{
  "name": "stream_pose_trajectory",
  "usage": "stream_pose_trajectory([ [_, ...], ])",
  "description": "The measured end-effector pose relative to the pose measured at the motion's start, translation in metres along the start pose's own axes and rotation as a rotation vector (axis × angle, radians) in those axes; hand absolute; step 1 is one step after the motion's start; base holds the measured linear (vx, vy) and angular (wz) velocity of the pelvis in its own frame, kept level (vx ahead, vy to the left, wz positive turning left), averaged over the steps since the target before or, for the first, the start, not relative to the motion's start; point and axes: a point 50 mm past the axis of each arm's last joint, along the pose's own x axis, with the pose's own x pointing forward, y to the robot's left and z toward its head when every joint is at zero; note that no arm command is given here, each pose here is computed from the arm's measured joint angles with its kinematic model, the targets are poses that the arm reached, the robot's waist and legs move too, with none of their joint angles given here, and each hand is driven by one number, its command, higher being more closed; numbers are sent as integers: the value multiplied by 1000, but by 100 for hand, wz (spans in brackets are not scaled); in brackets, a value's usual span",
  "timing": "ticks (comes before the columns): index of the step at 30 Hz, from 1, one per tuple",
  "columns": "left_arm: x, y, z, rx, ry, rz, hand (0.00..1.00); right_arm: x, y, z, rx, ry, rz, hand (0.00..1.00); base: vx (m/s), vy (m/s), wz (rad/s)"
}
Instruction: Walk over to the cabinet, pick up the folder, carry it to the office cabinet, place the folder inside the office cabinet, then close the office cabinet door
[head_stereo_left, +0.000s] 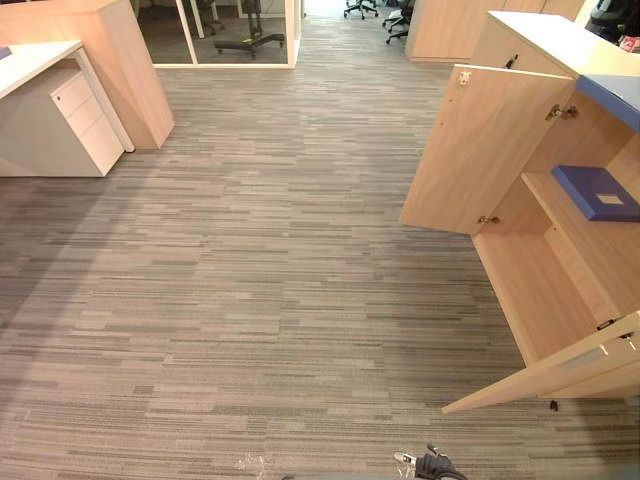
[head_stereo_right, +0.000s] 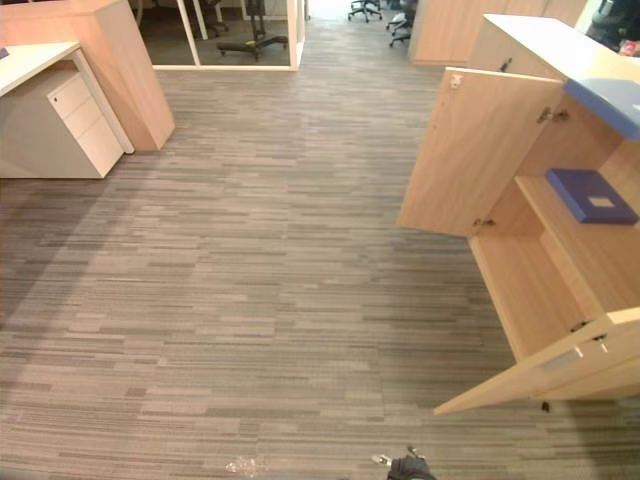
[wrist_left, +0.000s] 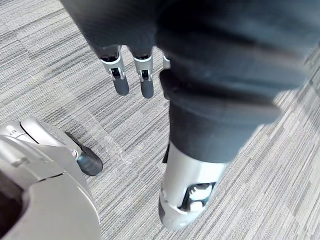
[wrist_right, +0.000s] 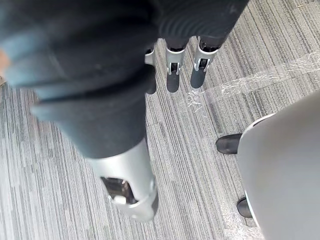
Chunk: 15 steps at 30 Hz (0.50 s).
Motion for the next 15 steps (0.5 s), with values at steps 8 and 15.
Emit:
stream_pose_trajectory([
  [8,0,1,0,-28,0,7,0,0,1,0,1,-1,9,0,-11,-6,4],
  [15,0,-6,9,-198,-23,2,0,2,3,11,39,-25,20,0,-102,23,24],
])
